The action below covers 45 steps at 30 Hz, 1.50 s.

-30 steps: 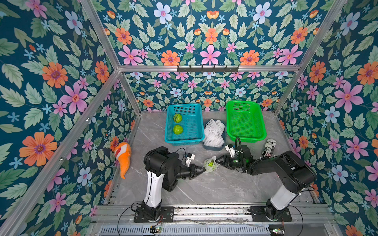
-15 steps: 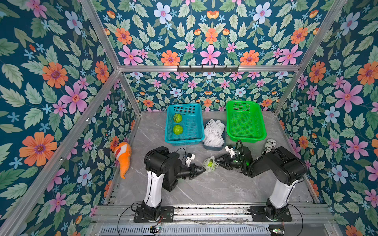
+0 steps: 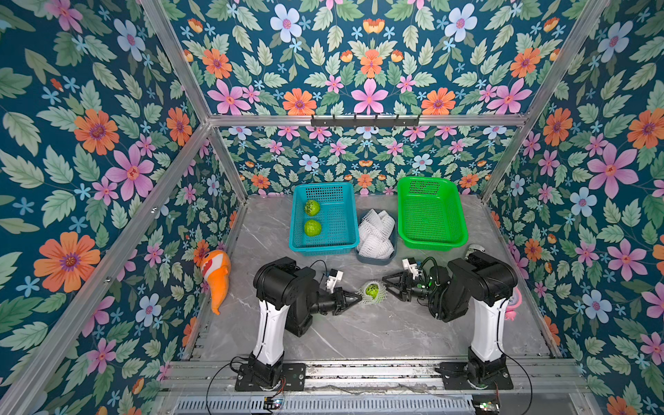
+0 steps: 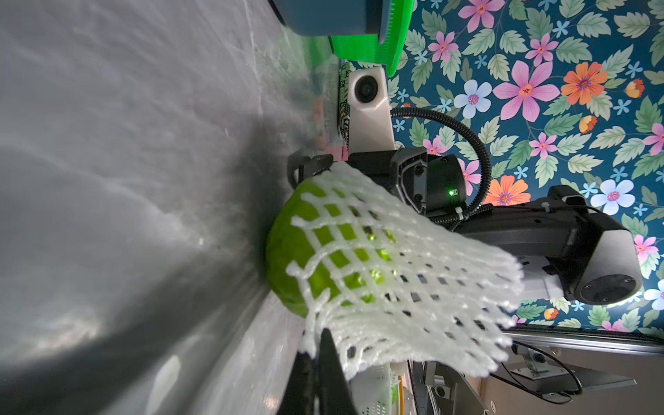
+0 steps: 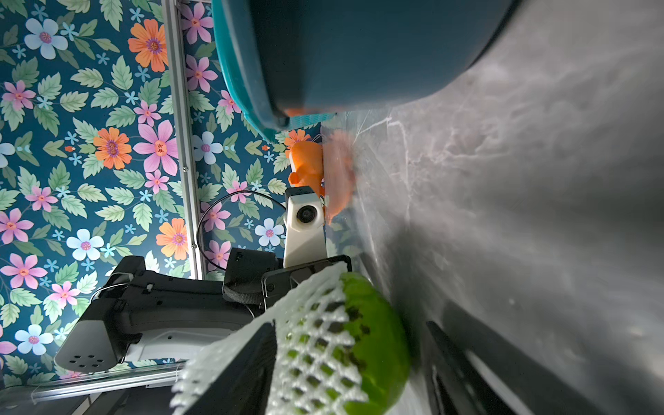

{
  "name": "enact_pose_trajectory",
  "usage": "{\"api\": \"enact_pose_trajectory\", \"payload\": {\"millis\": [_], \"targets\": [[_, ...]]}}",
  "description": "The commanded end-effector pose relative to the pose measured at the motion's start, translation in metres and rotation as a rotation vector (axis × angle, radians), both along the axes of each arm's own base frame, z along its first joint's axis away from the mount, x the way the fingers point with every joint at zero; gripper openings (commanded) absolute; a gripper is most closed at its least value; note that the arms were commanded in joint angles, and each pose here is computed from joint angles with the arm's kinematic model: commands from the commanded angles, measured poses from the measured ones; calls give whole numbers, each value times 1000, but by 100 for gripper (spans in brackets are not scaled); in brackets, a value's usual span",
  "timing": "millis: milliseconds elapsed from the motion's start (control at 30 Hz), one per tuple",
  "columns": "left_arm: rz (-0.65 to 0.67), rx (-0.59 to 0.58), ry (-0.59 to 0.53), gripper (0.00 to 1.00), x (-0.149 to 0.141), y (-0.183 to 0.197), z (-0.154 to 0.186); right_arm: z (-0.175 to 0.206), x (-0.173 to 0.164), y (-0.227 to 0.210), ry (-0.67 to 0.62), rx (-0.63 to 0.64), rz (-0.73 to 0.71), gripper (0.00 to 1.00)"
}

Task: Sleeve custard apples in foam nets
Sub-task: Put on the foam net on the custard apple.

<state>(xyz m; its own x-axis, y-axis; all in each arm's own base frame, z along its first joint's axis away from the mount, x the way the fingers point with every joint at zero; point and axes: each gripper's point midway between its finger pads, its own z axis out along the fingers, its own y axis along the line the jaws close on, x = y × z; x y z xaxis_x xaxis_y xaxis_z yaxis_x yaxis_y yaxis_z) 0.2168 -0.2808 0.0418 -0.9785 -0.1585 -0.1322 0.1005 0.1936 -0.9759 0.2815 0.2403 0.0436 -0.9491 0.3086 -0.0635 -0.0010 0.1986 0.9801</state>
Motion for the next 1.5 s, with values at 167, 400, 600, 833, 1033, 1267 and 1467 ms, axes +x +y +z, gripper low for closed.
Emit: {"api": "enact_pose_trajectory", "payload": {"millis": [167, 400, 600, 833, 1033, 1267, 1467], "targets": [[32, 15, -59, 0, 9, 0, 0, -24, -1, -13, 89, -155, -59, 59], [23, 52, -71, 0, 10, -2, -2, 0, 3, -24, 32, -289, -74, 53], [13, 60, -69, 0, 10, -4, -3, 21, -8, -25, 0, -372, -19, 51], [13, 45, -66, 0, 10, -6, -2, 16, -23, -12, 27, -353, 6, 50], [10, 45, -63, 0, 10, -6, -3, 18, -19, -15, 22, -296, -74, 49], [11, 43, -63, 0, 10, -6, -3, 17, -14, -12, 35, -195, -126, 45], [5, 41, -62, 0, 9, -6, -3, 13, -10, -6, 36, -96, -147, 45]]}}
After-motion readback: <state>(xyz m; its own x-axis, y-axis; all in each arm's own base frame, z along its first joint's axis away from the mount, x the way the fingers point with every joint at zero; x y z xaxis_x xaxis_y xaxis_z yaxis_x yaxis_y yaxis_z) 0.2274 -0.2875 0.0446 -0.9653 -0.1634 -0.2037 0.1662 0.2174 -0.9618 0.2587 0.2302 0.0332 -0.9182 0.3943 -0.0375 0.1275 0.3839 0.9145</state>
